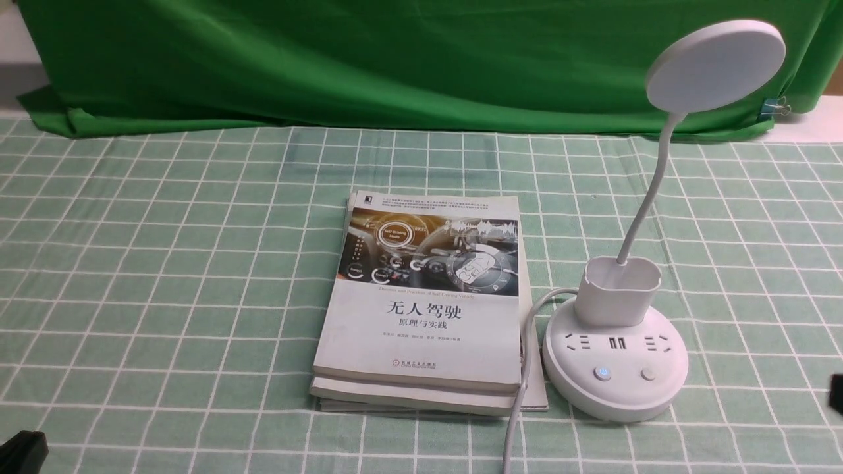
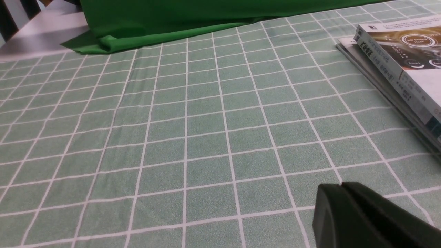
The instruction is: Turn off the desk lamp on the blue coffee tablecloth by hand.
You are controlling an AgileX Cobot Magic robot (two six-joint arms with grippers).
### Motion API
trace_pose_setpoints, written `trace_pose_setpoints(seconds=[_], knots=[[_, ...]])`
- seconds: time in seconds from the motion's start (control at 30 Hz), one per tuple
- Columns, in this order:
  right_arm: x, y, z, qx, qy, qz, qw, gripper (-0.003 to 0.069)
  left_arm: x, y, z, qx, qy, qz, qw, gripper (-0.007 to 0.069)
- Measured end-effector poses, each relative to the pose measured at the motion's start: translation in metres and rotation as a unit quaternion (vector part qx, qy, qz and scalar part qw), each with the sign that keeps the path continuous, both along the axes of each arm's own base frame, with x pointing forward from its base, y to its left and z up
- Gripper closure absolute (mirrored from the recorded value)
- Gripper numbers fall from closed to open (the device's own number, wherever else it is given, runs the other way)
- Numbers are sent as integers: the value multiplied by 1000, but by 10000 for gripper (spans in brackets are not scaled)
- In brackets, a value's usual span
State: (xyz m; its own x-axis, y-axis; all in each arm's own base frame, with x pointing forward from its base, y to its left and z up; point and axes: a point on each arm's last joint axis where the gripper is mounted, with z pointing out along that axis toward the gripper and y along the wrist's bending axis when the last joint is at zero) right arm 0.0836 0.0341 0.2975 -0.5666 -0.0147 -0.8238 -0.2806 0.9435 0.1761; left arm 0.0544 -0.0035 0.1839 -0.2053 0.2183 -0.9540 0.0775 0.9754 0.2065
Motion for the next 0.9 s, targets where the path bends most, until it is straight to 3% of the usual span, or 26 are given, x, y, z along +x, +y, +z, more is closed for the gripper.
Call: trace_pose_setpoints(seconds=[0.2,0.37,0.63,0.9], knots=[[-10,-6,6,-11,-43,-5,999,547,0,0,0,0,0,0,1000,625],[-10,-10,-3,-25,-86,-14,996,620,0,0,0,0,0,0,1000,625],[-22,-28,-58,-38,-184,-123,974,636,0,0,0,0,0,0,1000,625],[-28,-31,-103,-59,-209,-134,967,638,0,0,0,0,0,0,1000,625]])
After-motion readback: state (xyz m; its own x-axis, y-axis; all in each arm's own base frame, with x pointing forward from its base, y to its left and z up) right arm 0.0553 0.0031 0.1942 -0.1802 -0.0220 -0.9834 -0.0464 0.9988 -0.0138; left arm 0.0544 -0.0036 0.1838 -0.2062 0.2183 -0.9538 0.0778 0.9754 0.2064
